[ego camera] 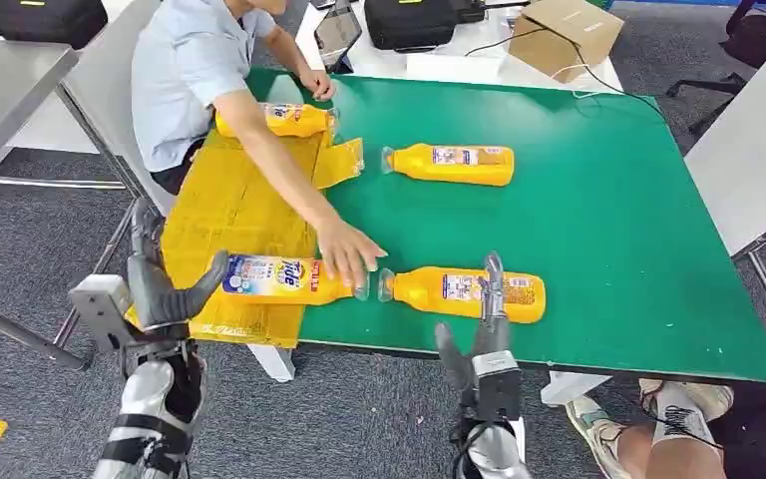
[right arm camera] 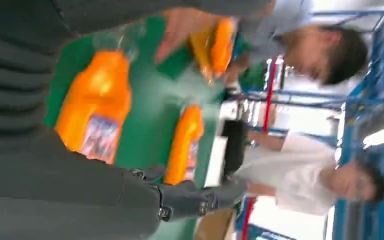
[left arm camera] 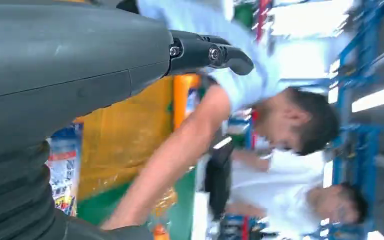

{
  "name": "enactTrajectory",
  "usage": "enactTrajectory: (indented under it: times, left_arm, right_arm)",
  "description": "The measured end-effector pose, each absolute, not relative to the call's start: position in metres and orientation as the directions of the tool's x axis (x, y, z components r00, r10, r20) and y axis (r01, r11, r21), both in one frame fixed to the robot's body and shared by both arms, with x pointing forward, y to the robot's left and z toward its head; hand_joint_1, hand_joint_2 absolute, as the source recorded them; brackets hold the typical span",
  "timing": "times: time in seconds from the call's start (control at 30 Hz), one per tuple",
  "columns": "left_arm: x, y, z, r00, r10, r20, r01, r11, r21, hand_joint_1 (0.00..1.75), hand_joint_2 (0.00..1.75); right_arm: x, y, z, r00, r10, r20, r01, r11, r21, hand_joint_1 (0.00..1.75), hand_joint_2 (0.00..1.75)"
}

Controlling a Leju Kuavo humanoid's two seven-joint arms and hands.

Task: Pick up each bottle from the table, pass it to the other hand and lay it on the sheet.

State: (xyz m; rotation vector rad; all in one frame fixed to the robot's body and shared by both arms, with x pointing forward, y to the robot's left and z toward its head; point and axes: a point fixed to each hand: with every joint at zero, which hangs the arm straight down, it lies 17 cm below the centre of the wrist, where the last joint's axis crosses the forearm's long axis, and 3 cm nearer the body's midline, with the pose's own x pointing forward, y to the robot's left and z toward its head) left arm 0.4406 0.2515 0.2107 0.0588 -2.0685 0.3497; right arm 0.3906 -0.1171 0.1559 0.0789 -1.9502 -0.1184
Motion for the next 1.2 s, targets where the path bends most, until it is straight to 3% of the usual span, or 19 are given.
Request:
enactTrajectory:
  times: [0.27,0.57,0.83,1.2]
  left_arm:
    - [0.396,0.252,0.235,-0.587,0.175,0.790,-0.150,0.936,-0.318,0.00,1.75]
    - [0.391,0.202,0.225,-0.503,0.296,0.812,0.005,0.940,-0.340,0.00,1.75]
    - [0.395,0.184,0.216,-0.420,0.354,0.836,0.055,0.929,-0.366,0.00,1.75]
    - [0.390,0.168,0.191,-0.318,0.313,0.895,0.068,0.949,-0.308,0.00,1.75]
  right_arm:
    - [0.404,-0.139,0.175,-0.491,0.384,0.782,0.190,0.923,-0.335,0.00,1.75]
    - [0.462,-0.187,0.116,-0.355,0.741,0.570,0.252,0.663,-0.705,0.00,1.75]
    - [0.502,-0.211,0.076,-0.237,0.849,0.472,0.165,0.514,-0.842,0.00,1.75]
    - [0.508,-0.238,0.019,-0.077,0.934,0.349,-0.022,0.348,-0.937,0.00,1.75]
